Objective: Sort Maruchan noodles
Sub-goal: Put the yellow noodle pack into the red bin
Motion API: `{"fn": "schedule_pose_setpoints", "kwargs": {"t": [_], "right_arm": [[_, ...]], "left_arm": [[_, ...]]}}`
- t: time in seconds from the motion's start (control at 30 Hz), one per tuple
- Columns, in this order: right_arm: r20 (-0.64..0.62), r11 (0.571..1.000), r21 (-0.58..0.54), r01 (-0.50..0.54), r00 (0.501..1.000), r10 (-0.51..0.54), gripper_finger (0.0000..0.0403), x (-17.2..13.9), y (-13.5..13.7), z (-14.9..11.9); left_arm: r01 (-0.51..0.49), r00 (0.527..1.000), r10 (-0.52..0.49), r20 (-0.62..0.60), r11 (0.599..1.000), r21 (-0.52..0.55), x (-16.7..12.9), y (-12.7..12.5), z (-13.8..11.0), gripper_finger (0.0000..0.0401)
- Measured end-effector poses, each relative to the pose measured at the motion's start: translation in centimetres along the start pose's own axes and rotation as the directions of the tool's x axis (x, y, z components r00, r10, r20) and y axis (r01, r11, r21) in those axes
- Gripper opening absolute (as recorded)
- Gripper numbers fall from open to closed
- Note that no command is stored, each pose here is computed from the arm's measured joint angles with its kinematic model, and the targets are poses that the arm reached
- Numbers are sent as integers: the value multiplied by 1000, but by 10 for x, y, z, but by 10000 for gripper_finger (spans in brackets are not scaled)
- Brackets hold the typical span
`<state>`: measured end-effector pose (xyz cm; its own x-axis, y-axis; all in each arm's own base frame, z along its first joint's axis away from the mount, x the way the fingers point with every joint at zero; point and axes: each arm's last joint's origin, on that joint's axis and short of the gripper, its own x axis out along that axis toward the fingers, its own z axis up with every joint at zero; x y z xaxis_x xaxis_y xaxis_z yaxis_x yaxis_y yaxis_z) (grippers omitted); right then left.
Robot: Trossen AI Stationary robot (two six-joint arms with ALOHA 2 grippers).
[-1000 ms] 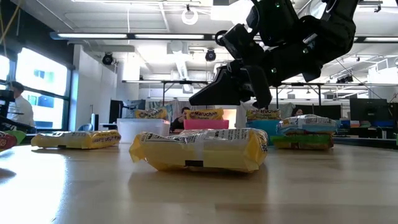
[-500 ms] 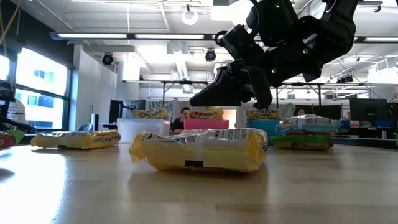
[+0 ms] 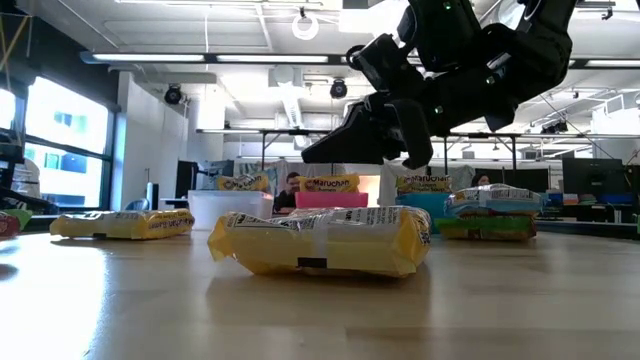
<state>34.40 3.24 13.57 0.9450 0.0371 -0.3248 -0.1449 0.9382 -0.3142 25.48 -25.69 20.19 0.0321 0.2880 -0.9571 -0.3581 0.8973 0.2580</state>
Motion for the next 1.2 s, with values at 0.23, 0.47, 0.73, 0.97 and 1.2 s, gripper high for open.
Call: {"fn": "schedule_pose_setpoints", "kwargs": {"t": [0.23,0.47,0.73,0.97,1.2], "right_arm": [[-1,1000,7,0,1000,0,0,0,0,0],[-9,999,49,-2,1000,3,0,0,0,-1],[-7,999,52,-1,1000,2,0,0,0,-1],[-8,998,67,-1,1000,2,0,0,0,-1],[-8,997,75,-1,1000,2,0,0,0,-1]], "left_arm": [[-22,998,17,56,996,90,-2,2,2,3],[11,994,-10,-112,1000,2,-3,7,0,28],[19,986,-26,-167,999,-46,-2,7,0,111],[-9,982,2,-187,999,-39,5,2,-3,164],[-59,961,52,-272,998,-17,21,-6,-7,169]]}}
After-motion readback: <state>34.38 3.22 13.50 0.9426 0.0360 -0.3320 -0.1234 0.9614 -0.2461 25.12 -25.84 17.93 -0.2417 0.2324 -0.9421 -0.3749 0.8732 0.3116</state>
